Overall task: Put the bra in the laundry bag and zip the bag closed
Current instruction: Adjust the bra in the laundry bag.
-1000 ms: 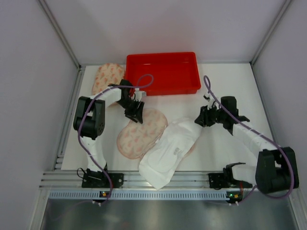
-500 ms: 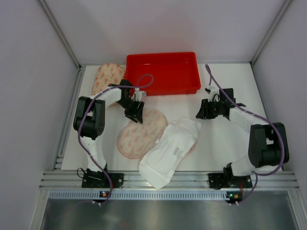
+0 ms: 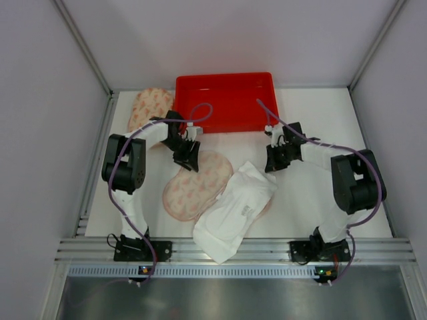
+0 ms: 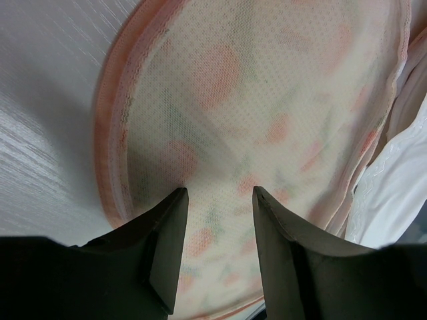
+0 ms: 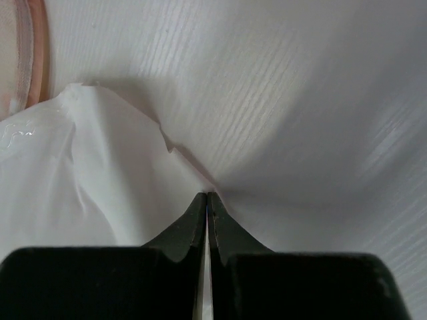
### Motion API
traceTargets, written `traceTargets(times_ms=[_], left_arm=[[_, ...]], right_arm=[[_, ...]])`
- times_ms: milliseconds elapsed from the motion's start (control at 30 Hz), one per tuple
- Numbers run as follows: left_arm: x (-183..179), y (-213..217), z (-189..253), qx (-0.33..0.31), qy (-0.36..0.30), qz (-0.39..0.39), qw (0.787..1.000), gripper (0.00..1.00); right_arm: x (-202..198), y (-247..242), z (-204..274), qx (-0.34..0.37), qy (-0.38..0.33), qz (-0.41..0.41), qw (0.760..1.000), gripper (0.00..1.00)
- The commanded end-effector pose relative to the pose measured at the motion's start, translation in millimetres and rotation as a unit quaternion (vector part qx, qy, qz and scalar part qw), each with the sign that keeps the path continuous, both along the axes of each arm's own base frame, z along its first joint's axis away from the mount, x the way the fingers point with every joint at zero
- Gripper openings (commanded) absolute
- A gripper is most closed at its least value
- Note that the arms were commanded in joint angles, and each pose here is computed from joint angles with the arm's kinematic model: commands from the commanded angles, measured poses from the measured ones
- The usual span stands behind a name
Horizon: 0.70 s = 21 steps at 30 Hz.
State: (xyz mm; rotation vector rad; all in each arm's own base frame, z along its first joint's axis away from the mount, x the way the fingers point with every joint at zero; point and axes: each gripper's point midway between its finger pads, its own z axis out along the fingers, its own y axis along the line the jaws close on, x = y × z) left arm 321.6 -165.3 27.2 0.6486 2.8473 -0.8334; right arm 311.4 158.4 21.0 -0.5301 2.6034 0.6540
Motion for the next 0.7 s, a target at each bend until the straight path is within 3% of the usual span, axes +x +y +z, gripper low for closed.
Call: traceTargets(times_ms=[0, 133, 300, 533, 667], left_arm=[[-3.3, 15.7, -19.3, 0.032, 0.002, -0.003, 0.999, 0.5], [-3.7, 16.1, -19.1, 0.031, 0.001, -0.003, 1.0, 0.5], [-4.2, 15.6, -18.2, 0.029, -0.001, -0.002, 1.0, 0.5], [-4.1, 15.2, -15.7, 0.027, -0.004, -0.001, 1.0, 0.5], [-5.9, 16.9, -15.6, 0.03, -0.003, 0.0, 1.0, 0.5]], right_arm=[[11.2, 6.8, 24.9, 0.011, -0.034, 0.011, 0.999, 0.0], [23.8, 13.8, 86.0, 0.041, -0.118, 0.015, 0.992, 0.0], [16.1, 25.3, 124.7, 0.054, -0.177, 0.035, 0.982, 0.0], [-44.1, 70.0, 117.6, 0.075, -0.154, 0.146, 0.974, 0.0], [-91.5, 89.5, 90.3, 0.068, -0.107, 0.22, 0.967, 0.0]])
